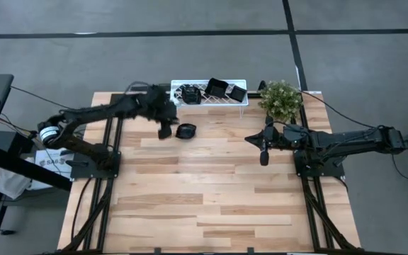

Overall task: Pick & Place Mini shaped plates
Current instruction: Stack the black leaf-shaped plate on top of the black leaf-shaped plate on the shelf

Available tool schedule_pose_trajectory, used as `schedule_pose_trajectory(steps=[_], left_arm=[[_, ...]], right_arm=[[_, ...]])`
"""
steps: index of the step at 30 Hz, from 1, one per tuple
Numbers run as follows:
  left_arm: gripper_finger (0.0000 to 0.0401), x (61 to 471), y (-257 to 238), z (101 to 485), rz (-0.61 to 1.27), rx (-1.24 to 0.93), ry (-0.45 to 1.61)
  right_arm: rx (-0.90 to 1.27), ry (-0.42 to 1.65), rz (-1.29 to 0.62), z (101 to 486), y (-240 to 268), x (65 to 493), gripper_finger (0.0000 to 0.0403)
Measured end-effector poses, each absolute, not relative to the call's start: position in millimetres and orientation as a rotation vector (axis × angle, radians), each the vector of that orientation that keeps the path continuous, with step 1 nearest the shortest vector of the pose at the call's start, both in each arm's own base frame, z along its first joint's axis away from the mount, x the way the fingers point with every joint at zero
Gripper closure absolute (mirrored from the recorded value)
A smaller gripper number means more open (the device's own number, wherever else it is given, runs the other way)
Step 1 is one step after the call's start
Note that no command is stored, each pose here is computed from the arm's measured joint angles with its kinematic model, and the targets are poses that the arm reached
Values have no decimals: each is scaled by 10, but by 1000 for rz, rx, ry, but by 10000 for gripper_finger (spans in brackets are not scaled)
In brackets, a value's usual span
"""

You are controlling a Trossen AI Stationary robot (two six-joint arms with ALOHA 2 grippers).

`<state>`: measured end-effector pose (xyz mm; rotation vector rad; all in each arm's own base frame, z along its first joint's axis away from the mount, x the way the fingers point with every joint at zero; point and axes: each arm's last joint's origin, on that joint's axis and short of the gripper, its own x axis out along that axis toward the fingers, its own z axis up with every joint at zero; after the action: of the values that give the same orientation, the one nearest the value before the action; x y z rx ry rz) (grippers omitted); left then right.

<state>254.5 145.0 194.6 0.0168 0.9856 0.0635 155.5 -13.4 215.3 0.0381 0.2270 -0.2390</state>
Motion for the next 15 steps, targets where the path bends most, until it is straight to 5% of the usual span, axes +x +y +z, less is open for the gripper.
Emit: schedule_pose_trajectory(steps=[15], left_arm=[[325, 2507, 728, 1298, 56, 479, 984]], right_arm=[[38, 227, -239, 2153, -134, 1555, 397]])
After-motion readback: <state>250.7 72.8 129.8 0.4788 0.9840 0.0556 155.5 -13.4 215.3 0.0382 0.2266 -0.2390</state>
